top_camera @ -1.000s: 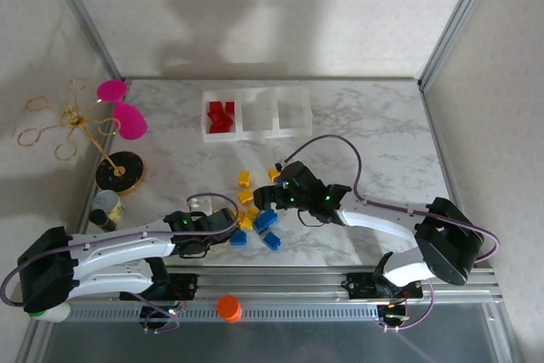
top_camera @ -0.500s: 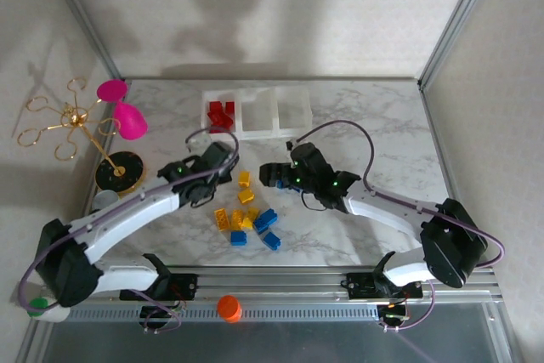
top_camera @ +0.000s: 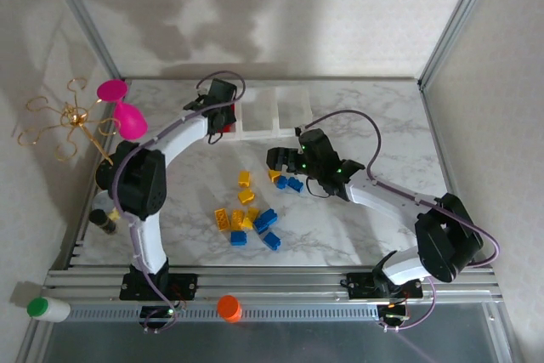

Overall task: Sort the legos into containers by color
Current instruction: Place the lego in the container, then pick up the lego from the center of the table.

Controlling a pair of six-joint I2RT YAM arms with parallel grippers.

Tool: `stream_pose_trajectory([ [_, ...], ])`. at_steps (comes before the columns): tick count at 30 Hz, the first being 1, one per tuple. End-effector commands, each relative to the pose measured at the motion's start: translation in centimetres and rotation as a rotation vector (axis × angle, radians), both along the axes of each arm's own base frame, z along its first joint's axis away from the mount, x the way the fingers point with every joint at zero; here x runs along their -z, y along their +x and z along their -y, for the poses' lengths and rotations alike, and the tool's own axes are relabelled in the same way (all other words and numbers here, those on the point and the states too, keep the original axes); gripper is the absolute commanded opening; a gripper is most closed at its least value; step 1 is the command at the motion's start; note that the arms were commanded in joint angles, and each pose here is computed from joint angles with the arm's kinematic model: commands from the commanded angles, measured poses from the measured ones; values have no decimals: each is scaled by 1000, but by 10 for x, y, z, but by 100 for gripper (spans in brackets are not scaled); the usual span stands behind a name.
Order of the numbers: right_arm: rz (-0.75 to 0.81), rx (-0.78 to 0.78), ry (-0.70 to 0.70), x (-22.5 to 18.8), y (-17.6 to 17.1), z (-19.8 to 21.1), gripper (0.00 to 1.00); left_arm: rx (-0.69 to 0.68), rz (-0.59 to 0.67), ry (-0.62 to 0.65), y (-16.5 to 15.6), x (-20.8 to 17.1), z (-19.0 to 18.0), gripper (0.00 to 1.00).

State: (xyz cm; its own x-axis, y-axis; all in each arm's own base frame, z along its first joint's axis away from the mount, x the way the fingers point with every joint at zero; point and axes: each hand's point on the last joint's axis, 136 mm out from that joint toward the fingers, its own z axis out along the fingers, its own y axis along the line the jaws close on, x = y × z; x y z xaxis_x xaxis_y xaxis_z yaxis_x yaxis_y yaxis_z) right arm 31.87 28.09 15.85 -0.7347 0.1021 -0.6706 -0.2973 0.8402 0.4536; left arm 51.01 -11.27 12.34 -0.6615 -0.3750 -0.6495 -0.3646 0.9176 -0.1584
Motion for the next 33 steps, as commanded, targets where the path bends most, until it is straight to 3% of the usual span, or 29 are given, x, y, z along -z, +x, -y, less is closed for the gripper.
stream_pose_trajectory([
  [1, 43, -2, -10, -10, 9, 0, 99, 51, 17, -13, 25, -2, 7, 32],
  [4, 51, -5, -24, -8, 11, 0, 99, 64, 35, -10, 35, -3, 9, 37],
  [8, 47, -21, -33, -7, 10, -2, 99, 60, 17, -9, 38, -2, 4, 52],
  [14, 44, -28, -71, -13, 6, 2, 99, 67, 56, -50, 16, -36, 0, 59],
  [21, -5, -40, -162, -1, -10, 9, 99, 104, 104, -181, -67, -66, 3, 65],
  [28, -38, -103, -240, 13, -33, -7, 99, 132, 72, -214, -154, -57, 3, 76],
  [33, -51, -167, -287, 27, -50, -28, 98, 141, 38, -221, -198, -42, -1, 86],
])
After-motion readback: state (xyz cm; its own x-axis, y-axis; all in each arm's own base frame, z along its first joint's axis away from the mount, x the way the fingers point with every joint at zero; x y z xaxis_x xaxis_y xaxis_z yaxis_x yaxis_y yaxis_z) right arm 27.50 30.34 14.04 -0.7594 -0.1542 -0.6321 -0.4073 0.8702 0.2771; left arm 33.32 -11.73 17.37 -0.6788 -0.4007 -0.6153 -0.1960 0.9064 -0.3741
